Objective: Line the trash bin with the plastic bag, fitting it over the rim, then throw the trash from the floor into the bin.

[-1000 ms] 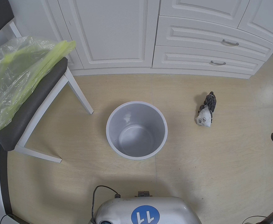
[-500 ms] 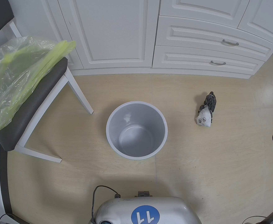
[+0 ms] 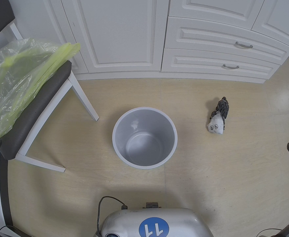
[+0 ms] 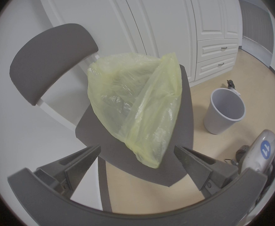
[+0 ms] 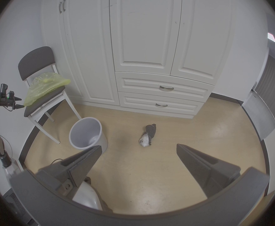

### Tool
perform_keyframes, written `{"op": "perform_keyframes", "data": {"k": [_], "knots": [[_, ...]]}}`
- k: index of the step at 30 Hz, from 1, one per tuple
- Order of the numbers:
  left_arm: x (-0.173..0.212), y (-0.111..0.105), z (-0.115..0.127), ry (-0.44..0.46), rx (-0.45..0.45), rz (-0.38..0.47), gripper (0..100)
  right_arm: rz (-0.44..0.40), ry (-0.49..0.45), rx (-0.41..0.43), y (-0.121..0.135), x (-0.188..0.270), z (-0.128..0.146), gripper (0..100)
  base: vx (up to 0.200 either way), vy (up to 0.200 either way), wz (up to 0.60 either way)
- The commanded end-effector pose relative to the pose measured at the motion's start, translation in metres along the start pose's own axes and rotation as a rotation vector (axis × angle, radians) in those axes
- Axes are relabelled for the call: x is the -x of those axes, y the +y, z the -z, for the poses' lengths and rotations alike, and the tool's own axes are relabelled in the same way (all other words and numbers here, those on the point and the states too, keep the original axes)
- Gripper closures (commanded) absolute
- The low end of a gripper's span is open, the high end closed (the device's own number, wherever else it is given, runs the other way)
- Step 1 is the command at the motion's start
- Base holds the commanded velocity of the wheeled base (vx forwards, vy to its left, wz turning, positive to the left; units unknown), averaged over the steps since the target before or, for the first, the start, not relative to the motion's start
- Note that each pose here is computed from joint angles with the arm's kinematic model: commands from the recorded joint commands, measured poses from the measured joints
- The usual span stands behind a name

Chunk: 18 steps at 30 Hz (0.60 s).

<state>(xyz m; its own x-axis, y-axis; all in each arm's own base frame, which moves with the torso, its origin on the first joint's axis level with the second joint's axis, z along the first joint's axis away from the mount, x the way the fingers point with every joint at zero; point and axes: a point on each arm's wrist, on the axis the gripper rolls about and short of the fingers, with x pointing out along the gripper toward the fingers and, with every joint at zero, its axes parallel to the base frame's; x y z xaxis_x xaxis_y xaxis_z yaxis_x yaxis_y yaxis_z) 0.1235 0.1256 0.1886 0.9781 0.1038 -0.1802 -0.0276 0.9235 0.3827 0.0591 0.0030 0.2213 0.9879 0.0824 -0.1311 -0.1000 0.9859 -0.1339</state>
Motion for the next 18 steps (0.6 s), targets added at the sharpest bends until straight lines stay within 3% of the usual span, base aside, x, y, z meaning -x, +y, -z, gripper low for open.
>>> {"op": "perform_keyframes", "data": {"k": [1, 9, 18], "knots": [[-0.019, 0.005, 0.020, 0.020, 0.025, 0.022, 0, -0.002, 0.006, 0.000, 0.000, -0.001, 0.001, 0, 0.000, 0.000, 0.00], [-0.025, 0.009, 0.020, -0.002, 0.046, 0.008, 0, -0.003, 0.008, 0.003, 0.000, -0.001, 0.002, 0, 0.000, 0.000, 0.00], [-0.025, 0.019, -0.003, -0.105, 0.221, -0.043, 0, -0.004, 0.006, 0.005, 0.000, 0.000, 0.002, 0, 0.000, 0.000, 0.00]]}}
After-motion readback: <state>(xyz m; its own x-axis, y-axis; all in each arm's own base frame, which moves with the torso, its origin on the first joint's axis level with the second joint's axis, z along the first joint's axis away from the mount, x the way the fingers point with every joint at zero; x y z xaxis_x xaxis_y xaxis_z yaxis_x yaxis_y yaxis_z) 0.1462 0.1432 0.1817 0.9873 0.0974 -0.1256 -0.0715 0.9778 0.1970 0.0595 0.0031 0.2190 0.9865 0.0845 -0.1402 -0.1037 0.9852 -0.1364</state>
